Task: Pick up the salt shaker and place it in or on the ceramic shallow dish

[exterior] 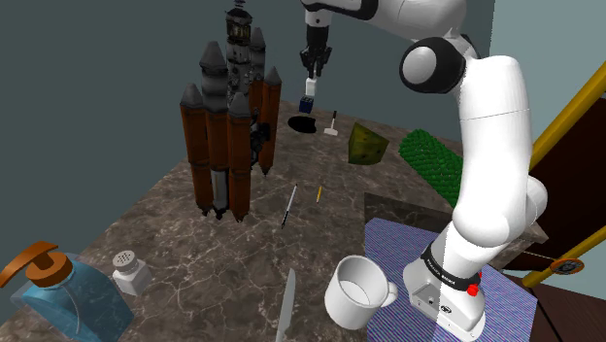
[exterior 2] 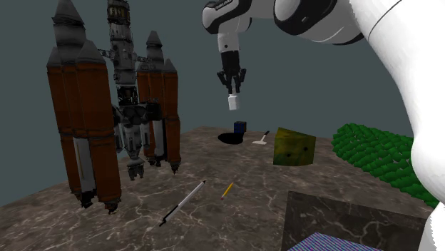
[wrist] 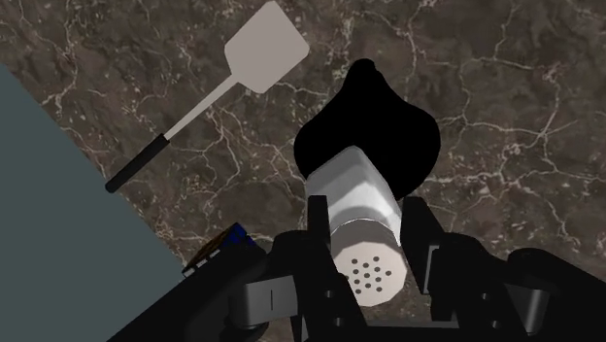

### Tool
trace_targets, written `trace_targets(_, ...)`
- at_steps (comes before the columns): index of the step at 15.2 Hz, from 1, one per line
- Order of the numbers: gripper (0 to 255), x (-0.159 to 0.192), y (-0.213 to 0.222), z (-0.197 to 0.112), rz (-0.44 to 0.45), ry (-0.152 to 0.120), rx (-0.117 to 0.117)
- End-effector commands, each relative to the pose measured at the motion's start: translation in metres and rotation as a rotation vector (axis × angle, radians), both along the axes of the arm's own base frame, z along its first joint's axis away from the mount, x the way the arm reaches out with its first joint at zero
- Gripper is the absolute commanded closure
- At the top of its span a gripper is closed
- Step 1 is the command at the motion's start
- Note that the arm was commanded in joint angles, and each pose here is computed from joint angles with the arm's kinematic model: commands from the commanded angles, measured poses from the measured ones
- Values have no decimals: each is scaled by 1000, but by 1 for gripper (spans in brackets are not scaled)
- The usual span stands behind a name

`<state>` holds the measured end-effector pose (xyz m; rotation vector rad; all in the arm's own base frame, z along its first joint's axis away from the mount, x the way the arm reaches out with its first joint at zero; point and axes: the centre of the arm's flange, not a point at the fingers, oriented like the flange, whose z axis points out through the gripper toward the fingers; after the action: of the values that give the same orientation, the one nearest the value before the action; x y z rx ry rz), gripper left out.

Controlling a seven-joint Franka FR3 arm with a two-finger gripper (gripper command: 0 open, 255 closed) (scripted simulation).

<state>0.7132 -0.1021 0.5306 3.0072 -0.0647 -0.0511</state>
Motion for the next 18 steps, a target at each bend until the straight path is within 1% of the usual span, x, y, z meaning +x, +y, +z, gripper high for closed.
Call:
trace_targets(1, 255, 3, -4, -9, 1, -1, 0)
trace_targets(18, 255, 3, -4, -99, 1, -1, 0)
